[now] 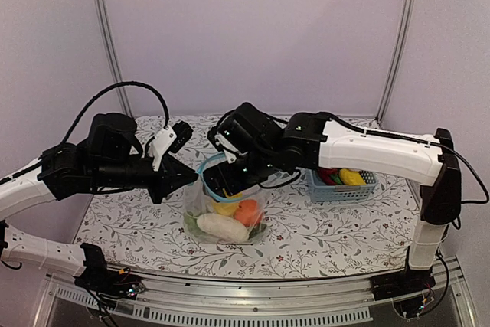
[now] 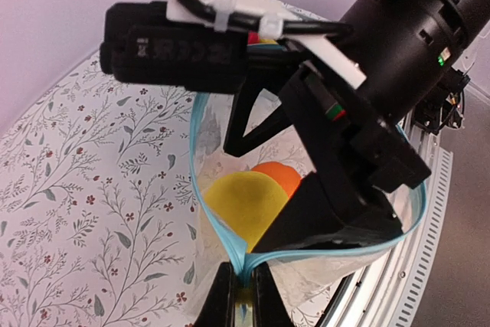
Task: Place the food in the zip-top bag and seal the zipper
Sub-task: Place the fake fruit in the zipper food storage bag, then pick up the fake fruit from the bin.
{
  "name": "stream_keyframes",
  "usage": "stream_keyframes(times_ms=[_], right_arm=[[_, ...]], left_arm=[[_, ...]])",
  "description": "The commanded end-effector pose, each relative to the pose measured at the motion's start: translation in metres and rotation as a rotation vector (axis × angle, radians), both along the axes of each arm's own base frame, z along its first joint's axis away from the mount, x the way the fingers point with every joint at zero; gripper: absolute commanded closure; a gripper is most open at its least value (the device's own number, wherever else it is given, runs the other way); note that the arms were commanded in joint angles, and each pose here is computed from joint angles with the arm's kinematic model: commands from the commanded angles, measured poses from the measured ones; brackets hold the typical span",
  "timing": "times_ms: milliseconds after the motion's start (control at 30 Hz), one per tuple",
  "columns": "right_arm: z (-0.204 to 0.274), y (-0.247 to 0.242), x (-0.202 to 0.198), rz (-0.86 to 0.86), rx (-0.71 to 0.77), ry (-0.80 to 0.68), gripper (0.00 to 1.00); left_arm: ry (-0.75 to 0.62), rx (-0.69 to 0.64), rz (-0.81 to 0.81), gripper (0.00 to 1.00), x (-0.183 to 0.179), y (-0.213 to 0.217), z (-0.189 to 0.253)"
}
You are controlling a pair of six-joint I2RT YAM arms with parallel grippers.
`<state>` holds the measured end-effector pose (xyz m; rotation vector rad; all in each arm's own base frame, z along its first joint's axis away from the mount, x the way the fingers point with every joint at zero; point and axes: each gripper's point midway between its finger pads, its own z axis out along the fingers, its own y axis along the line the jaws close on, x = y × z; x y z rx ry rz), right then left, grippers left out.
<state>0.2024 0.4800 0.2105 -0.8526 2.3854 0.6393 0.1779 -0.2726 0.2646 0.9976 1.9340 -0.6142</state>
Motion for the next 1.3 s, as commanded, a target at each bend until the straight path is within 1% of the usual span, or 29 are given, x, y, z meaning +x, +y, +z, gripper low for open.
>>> stream_keyframes(times_ms=[0,67,233,367,500,600,833,1067,1267], right_arm=[[0.050,-0.020,-0.002,-0.024,0.066,-0.078,0.06],[0.062,-0.029,-0.003,-0.033,0.074,-0.096,0.06],[0.090,-0.053,-0.009,-0.046,0.116,-0.124,0.06],[0.116,-0.087,-0.011,-0.097,0.142,-0.177,0.06],[0.131,-0.126,-0.006,-0.173,0.111,-0.247,0.03],[0.131,-0.157,0.005,-0.234,0.066,-0.272,0.01],[0.103,-0.219,0.038,-0.385,-0.019,-0.229,0.01],[0.048,-0.281,0.082,-0.551,-0.122,-0.124,0.02],[0.008,-0.293,0.112,-0.607,-0.129,-0.052,0.06]], left_arm=[[-0.015,-0.020,0.016,1.00,0.003,0.003,0.005],[-0.026,-0.013,0.044,1.00,0.007,0.006,0.005],[-0.032,-0.012,0.054,1.00,0.008,0.008,0.006],[-0.032,-0.006,0.058,1.00,0.009,0.008,0.004],[-0.027,0.005,0.060,1.00,0.010,0.008,0.001],[-0.027,0.007,0.061,1.00,0.011,0.008,0.001],[-0.024,0.015,0.065,1.00,0.011,0.008,-0.002],[-0.027,0.019,0.072,1.00,0.012,0.009,-0.002],[-0.033,0.013,0.080,1.00,0.013,0.011,0.000]])
